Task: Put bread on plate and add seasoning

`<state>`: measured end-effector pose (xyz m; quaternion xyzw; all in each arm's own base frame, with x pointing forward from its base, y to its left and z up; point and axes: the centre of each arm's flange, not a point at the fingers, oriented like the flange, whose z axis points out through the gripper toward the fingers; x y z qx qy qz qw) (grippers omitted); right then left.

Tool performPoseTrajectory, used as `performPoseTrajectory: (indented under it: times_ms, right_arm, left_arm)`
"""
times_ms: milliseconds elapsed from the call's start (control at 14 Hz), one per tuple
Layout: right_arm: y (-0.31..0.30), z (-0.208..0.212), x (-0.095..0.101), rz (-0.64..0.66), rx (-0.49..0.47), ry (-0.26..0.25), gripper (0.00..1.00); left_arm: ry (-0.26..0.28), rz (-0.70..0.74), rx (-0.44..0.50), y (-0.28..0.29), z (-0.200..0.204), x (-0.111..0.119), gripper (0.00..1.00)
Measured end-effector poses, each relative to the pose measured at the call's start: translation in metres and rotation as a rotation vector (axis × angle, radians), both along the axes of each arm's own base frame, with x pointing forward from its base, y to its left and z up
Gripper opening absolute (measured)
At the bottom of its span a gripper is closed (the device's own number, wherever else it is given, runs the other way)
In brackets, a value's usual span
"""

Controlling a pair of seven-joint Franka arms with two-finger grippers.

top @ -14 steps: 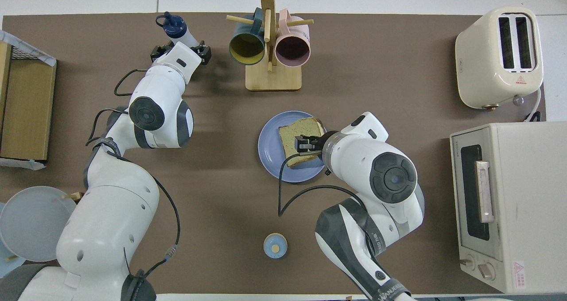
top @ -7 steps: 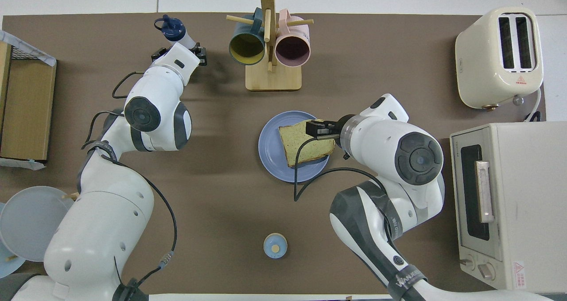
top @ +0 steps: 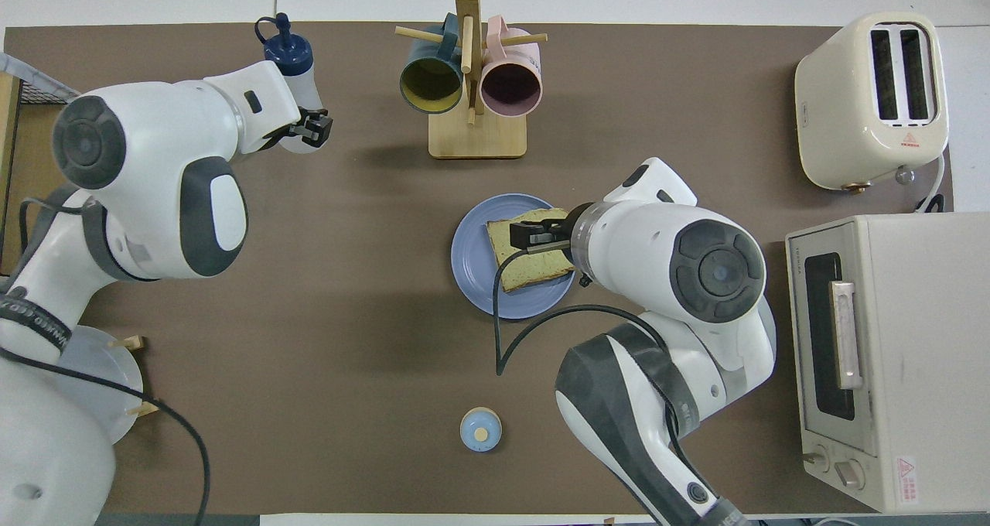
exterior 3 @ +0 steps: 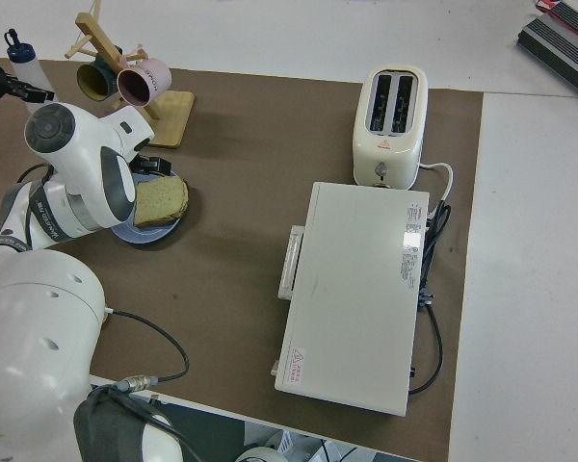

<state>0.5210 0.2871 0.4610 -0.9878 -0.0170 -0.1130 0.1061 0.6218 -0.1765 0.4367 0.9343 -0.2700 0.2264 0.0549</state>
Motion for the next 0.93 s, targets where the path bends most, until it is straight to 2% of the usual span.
performPoseTrajectory:
  times_ms: [142, 214, 356, 499, 641, 784, 926]
  right_arm:
    - [0.01, 0.044, 0.002, -0.02, 0.084, 0.11, 1.0]
    - [0.013, 0.06, 0.001, -0.029, 0.124, 0.151, 1.0]
    - [0.015, 0.081, -0.005, -0.075, 0.198, 0.216, 1.0]
    - [0.021, 0.094, -0.015, -0.127, 0.266, 0.272, 1.0]
    - [0.033, 0.108, -0.028, -0.156, 0.323, 0.307, 1.0]
    - [0.048, 0.128, -0.044, -0.153, 0.375, 0.32, 0.95]
    - [0.065, 0.151, -0.063, -0.147, 0.405, 0.317, 0.75]
  left_arm:
    - [0.044, -0.179, 0.028, 0.011, 0.016, -0.035, 0.49]
    - [0.084, -0.285, 0.037, 0.013, 0.024, -0.052, 0.49]
    - [0.162, -0.479, 0.046, 0.013, 0.045, -0.083, 0.49]
    - [0.203, -0.667, 0.1, 0.006, 0.066, -0.112, 0.49]
    - [0.234, -0.831, 0.149, -0.016, 0.074, -0.138, 0.49]
    - [0.265, -0.937, 0.171, -0.04, 0.073, -0.158, 0.49]
    - [0.288, -0.999, 0.181, -0.06, 0.07, -0.172, 0.49]
